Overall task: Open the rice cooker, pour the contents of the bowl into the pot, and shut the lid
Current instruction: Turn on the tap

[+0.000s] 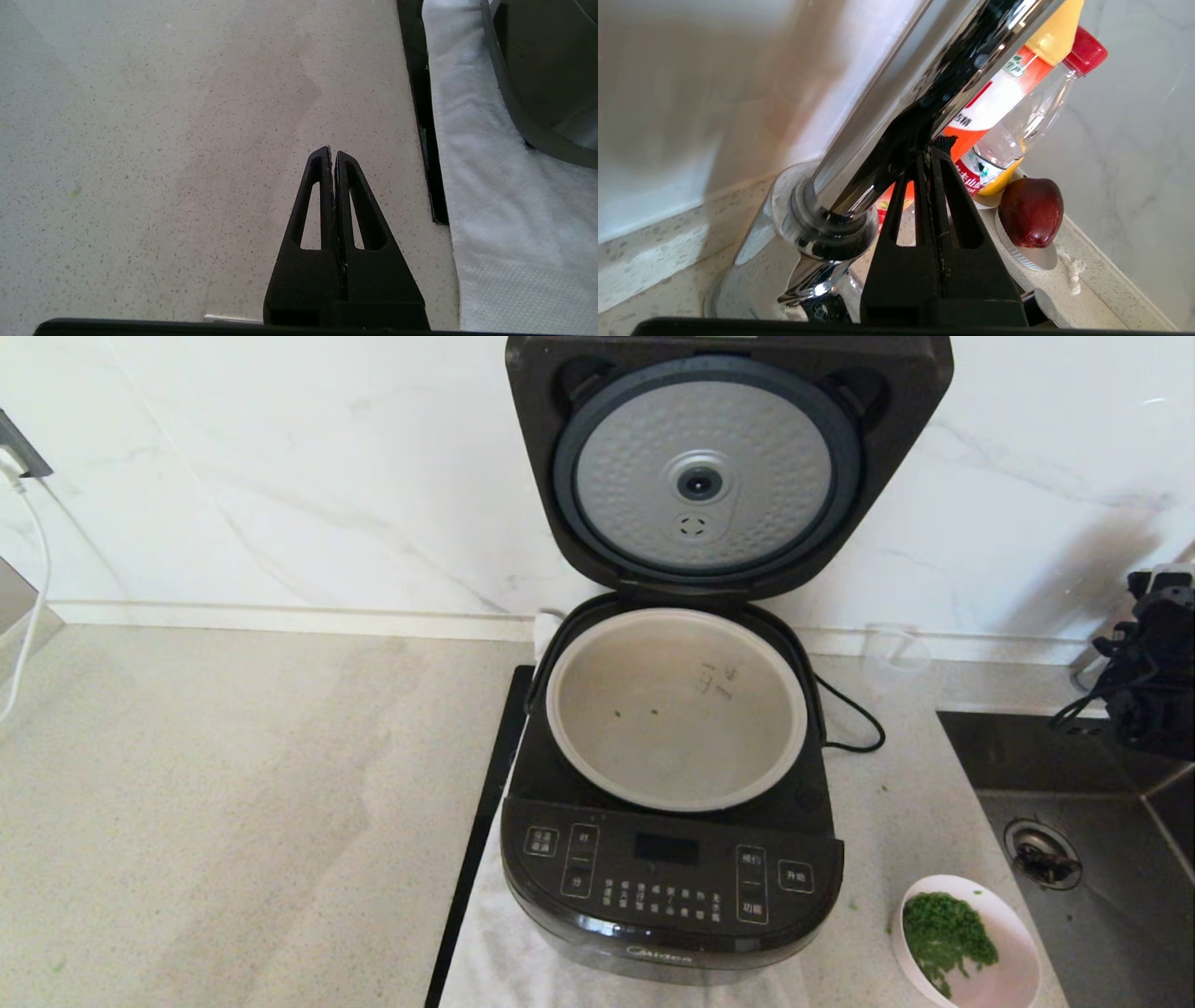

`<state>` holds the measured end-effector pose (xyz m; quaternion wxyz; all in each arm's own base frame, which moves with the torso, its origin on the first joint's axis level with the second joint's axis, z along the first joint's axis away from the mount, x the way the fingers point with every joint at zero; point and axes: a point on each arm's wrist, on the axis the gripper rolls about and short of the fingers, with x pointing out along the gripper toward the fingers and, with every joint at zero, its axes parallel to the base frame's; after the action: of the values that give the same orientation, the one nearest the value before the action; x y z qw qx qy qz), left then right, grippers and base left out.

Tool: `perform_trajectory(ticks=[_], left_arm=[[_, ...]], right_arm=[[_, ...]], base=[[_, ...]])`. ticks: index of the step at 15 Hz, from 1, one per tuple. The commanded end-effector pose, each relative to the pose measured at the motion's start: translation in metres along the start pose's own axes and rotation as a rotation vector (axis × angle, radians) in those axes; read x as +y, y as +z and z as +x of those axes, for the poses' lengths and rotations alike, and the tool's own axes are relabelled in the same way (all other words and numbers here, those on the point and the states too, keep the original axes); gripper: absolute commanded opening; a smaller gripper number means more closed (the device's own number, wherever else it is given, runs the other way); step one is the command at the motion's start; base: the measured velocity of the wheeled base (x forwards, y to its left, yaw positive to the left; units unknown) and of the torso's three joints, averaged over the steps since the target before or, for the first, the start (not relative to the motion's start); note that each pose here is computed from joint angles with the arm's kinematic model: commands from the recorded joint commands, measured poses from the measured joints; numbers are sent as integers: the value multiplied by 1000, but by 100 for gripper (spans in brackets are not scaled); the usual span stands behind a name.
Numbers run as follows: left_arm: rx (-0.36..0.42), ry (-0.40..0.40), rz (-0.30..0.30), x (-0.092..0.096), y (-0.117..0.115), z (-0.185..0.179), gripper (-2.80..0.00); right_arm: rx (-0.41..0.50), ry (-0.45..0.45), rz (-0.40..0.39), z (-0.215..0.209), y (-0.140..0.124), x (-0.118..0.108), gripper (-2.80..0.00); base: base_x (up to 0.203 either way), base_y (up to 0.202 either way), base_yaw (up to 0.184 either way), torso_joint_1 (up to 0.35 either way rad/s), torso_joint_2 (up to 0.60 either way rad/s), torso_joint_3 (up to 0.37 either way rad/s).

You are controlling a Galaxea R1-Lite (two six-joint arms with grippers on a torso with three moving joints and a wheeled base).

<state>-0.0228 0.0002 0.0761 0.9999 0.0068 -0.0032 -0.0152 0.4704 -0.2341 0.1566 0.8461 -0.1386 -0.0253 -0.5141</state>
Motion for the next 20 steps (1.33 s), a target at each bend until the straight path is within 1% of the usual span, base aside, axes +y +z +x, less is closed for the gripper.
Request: perform_trajectory(ticks=[1, 5, 6, 10, 12, 16, 20], left_arm=[[0, 0, 0, 0, 0, 0, -280], [0, 0, 0, 0, 0, 0, -280], [0, 0, 0, 0, 0, 0, -280], [0, 0, 0, 0, 0, 0, -280], [0, 0, 0, 0, 0, 0, -280], [0, 0, 0, 0, 0, 0, -280], [0, 0, 0, 0, 0, 0, -280]], right_arm=[[11, -3, -9, -1, -5, 1, -280], [41, 4, -22, -7, -15, -1, -280], [32, 0, -16, -8, -14, -2, -280], [43, 1, -25, -18, -19, -8, -280], [43, -26, -25, -19, -19, -8, -280], [41, -46, -24, -16, -16, -12, -280], [55, -72, -41, -15, -19, -15, -280]], base=[[0, 0, 0, 0, 0, 0], [0, 0, 0, 0, 0, 0], [0, 0, 0, 0, 0, 0], [0, 0, 0, 0, 0, 0], [0, 0, 0, 0, 0, 0], [0, 0, 0, 0, 0, 0], [0, 0, 0, 0, 0, 0]])
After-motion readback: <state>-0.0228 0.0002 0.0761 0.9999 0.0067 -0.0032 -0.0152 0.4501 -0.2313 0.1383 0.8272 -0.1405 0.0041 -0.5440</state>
